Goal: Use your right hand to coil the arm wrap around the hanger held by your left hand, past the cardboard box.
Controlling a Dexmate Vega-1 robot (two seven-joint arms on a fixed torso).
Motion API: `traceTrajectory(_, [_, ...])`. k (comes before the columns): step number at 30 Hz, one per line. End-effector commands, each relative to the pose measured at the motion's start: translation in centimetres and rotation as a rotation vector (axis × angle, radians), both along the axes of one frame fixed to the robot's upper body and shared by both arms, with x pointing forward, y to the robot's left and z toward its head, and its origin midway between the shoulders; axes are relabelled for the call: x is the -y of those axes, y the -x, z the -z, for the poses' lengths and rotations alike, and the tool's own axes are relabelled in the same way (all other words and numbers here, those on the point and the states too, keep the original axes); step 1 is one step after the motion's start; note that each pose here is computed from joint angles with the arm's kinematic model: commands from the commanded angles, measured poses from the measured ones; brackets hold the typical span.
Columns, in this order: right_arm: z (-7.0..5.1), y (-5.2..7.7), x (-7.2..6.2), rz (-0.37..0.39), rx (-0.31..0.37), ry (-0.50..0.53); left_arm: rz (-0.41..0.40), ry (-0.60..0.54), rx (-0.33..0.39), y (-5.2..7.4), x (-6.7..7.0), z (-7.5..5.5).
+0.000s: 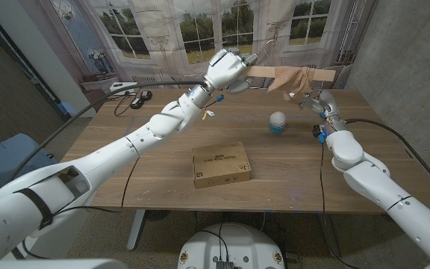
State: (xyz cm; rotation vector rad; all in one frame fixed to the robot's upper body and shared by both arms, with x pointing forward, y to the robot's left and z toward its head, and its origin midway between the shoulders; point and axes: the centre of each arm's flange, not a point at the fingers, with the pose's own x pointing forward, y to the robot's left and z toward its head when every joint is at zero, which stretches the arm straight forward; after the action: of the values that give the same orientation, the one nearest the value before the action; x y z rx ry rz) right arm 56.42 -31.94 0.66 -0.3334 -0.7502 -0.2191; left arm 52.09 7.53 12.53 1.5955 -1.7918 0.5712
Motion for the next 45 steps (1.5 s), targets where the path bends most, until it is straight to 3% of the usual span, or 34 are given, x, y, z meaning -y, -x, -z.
traceTrajectory(1, [2.7, 3.8, -5.0, 0.399, 0.201, -0.034, -0.016, 0.023, -0.031, -0.1, 0.1, -0.2])
traceTrajectory(11, [4.0, 5.7, -8.1, 0.775, 0.372, 0.045, -0.048, 0.034, -0.031, -0.1, 0.2, -0.1])
traceTrajectory(16, [4.5, 6.1, -8.9, 0.888, 0.447, 0.068, -0.053, 0.035, -0.035, -0.1, 0.2, -0.1])
traceTrajectory(25, [4.6, 6.5, -9.0, 0.901, 0.458, 0.088, -0.053, 0.039, -0.039, -0.1, 0.1, -0.1])
traceTrajectory(32, [4.0, 6.6, -8.9, 0.880, 0.421, 0.166, -0.048, 0.042, -0.040, 0.0, 0.0, -0.1])
traceTrajectory(45, [3.2, 6.5, -8.9, 0.883, 0.241, 0.277, -0.045, 0.047, -0.041, 0.1, -0.2, -0.2])
